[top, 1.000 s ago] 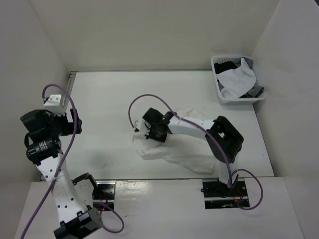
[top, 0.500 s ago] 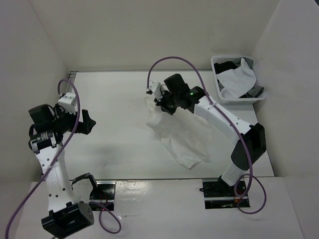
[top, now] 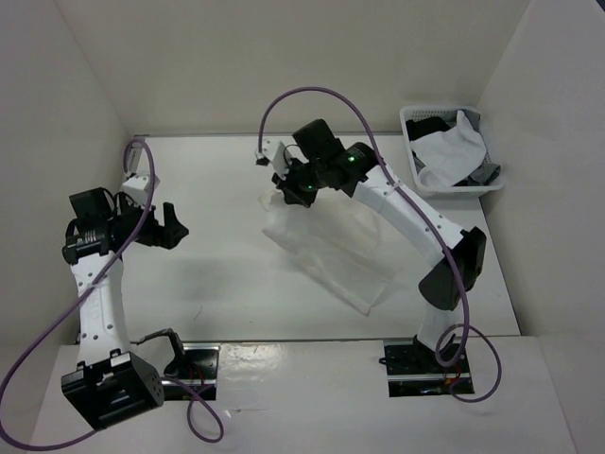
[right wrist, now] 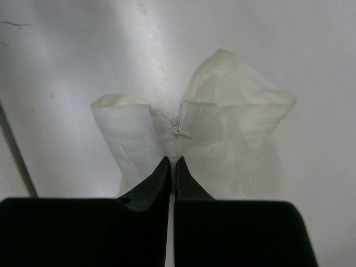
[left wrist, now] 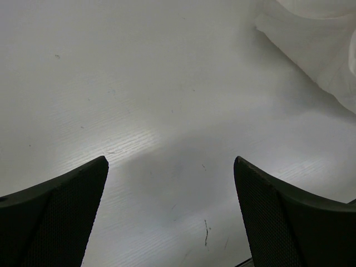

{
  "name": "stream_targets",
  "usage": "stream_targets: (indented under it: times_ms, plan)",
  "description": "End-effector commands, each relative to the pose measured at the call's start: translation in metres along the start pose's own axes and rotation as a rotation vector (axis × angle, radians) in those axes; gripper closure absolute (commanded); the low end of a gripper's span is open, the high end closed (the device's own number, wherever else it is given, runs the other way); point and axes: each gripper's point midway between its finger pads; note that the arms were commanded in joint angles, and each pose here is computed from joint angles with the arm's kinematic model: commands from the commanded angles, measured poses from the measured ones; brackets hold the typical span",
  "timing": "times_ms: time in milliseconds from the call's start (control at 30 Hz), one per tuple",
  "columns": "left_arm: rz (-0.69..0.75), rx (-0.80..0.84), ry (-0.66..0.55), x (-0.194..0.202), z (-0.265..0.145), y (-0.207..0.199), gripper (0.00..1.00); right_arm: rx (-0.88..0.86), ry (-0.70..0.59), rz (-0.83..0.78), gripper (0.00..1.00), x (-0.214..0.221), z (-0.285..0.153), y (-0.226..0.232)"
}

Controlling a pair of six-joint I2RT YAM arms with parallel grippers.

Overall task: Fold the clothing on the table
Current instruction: Flatten the skirt out

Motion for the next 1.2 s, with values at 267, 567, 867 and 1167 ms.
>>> stream_targets:
  times_ms: [267,567,867,1167]
  plan:
    - [-0.002,-0.097,-0.063,-0.008,-0.012,0.018,0.01,-0.648,-0.434,-0.342,1.00,-0.132,-0.113,0.161]
    - [-0.001,-0.119,-0.087,-0.009,-0.020,0.019,0.01,-0.201,-0.272,0.057,1.00,-0.084,-0.038,0.008]
    - [-0.007,-0.067,-0.070,-0.002,-0.013,0.015,0.01,-0.079,0.040,0.264,1.00,0.057,0.069,-0.005]
    - [-0.009,0.184,0.058,0.004,0.026,-0.014,0.01,-0.129,0.135,0.274,1.00,0.099,0.103,0.006]
Point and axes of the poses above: each gripper's point midway between its finger pads, its own z axis out along the fingers, its own y axis along the line the jaws close on, x = y × z, and after that the axes turned 1 degree about -z, right-handed
